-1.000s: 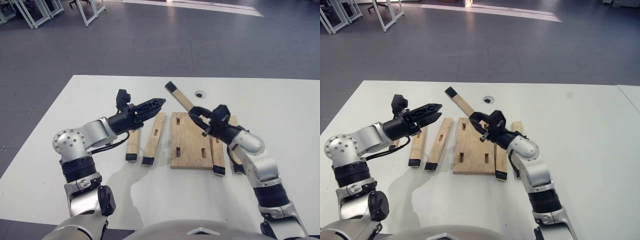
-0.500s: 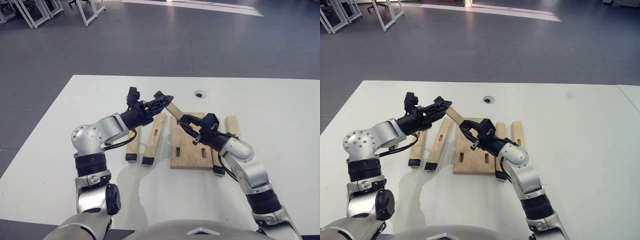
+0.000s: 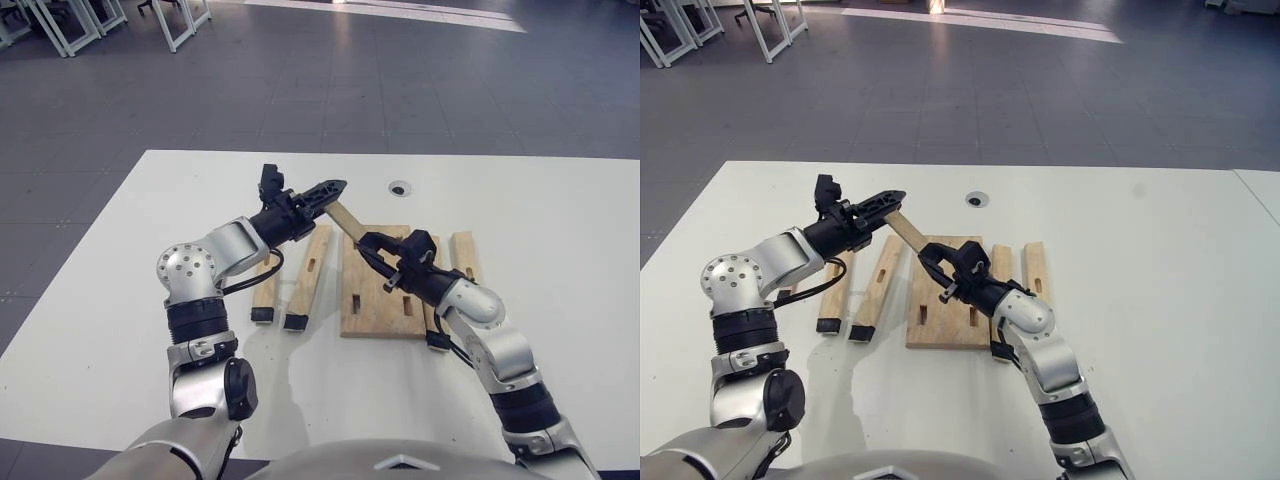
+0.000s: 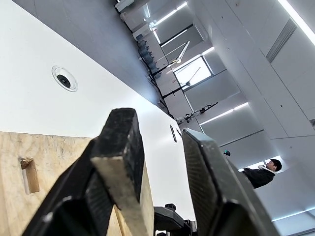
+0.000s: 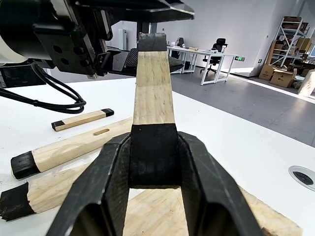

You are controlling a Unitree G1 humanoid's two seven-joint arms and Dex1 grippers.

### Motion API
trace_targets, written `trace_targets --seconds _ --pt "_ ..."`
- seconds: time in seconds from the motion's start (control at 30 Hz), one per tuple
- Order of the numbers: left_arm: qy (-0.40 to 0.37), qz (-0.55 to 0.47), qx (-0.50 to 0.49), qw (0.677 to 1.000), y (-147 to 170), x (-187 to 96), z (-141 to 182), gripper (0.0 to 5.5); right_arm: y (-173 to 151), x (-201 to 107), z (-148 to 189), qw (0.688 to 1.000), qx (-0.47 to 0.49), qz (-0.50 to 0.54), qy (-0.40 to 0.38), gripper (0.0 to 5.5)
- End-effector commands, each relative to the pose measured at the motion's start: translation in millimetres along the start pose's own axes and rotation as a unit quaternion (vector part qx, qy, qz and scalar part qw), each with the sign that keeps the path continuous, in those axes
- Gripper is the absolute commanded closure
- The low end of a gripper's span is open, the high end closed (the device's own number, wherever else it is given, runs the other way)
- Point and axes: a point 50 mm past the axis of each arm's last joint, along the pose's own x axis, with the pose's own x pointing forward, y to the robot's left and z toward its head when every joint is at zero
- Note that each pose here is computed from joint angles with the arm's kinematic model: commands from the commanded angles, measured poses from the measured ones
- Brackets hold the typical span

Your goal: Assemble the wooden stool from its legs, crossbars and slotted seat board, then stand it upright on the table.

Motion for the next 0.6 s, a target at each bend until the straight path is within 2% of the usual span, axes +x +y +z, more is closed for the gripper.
trace_targets --seconds 0.03,0.27,0.43,0.53,0.6 --pt "-0.014 -0.001 -0.001 1.000 -5.9 4.5 2.8 3.97 -0.1 0.5 1.2 1.000 0.001 -0.002 0.004 4.22" --pt "-0.041 -0.015 -0.036 0.998 -15.7 10.3 6.3 5.03 1.3 0.8 0.9 1.000 0.002 -0.005 0.004 4.22" --pt "-0.036 -0.025 -0.049 0.998 -20.9 11.1 1.5 5.03 1.9 0.5 -0.1 1.000 0.004 -0.001 0.007 4.22" --pt "-0.049 0.010 -0.006 0.999 -17.1 8.4 1.6 5.03 0.7 -0.8 -1.4 1.000 -0.003 -0.012 0.017 4.22" --pt "-0.058 0.040 0.021 0.997 -13.3 8.3 -0.3 5.06 1.6 -0.7 -3.4 1.000 0.012 -0.009 0.025 3.69"
